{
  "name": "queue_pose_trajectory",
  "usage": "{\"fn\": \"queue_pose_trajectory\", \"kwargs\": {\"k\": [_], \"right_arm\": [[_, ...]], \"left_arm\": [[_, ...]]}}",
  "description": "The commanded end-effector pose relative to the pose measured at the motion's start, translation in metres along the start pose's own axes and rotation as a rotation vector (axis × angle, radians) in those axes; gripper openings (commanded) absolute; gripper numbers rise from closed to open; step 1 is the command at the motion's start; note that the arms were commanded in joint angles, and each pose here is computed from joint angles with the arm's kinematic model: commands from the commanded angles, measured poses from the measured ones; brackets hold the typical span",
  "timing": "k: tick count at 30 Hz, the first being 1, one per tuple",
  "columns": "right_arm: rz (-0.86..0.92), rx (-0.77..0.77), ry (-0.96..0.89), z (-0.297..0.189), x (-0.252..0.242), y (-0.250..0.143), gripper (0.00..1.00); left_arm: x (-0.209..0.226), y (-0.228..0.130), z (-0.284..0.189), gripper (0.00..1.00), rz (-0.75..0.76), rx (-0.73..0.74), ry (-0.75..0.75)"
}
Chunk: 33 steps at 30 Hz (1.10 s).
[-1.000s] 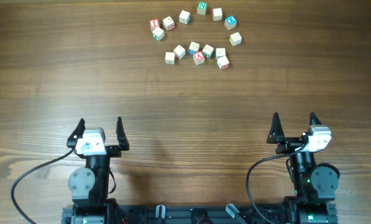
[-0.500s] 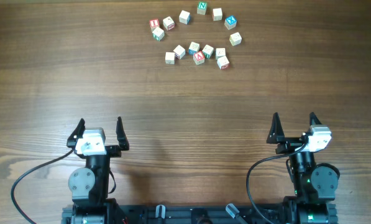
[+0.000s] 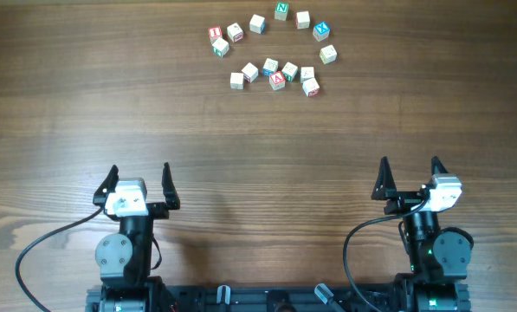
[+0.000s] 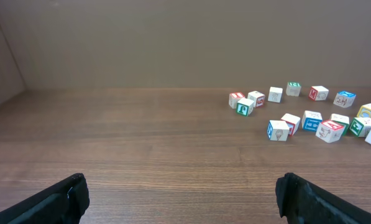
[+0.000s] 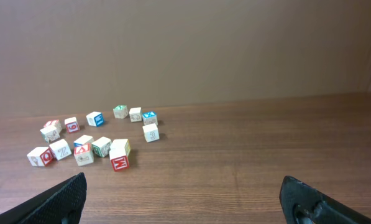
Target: Form a circle
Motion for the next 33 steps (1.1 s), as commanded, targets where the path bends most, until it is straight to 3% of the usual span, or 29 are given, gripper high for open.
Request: {"fn": "queue_pose_trajectory", "kwargs": {"k": [1,33], "right_arm": [[-0.01,-0.01,0.018,-0.0008,0.002,0.0011,1.0],[-0.01,-0.009,0.018,-0.0008,0.002,0.0011,1.0]], "left_arm": [[-0.0014,-0.0017,0.0003,1.0,0.019,-0.009,-0.011],[0.0012,-0.0015,0.0003,1.0,0.094,-0.005,0.024]]}}
Point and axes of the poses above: each gripper's point midway between its finger pads, its own z axis out along the fingers, its own x axis along the line the jaws close on, y = z × x, the point moved 10 cm from there along -z, back along the fingers, and after that the axes turned 15 degrees about z, right-handed, at the moved point
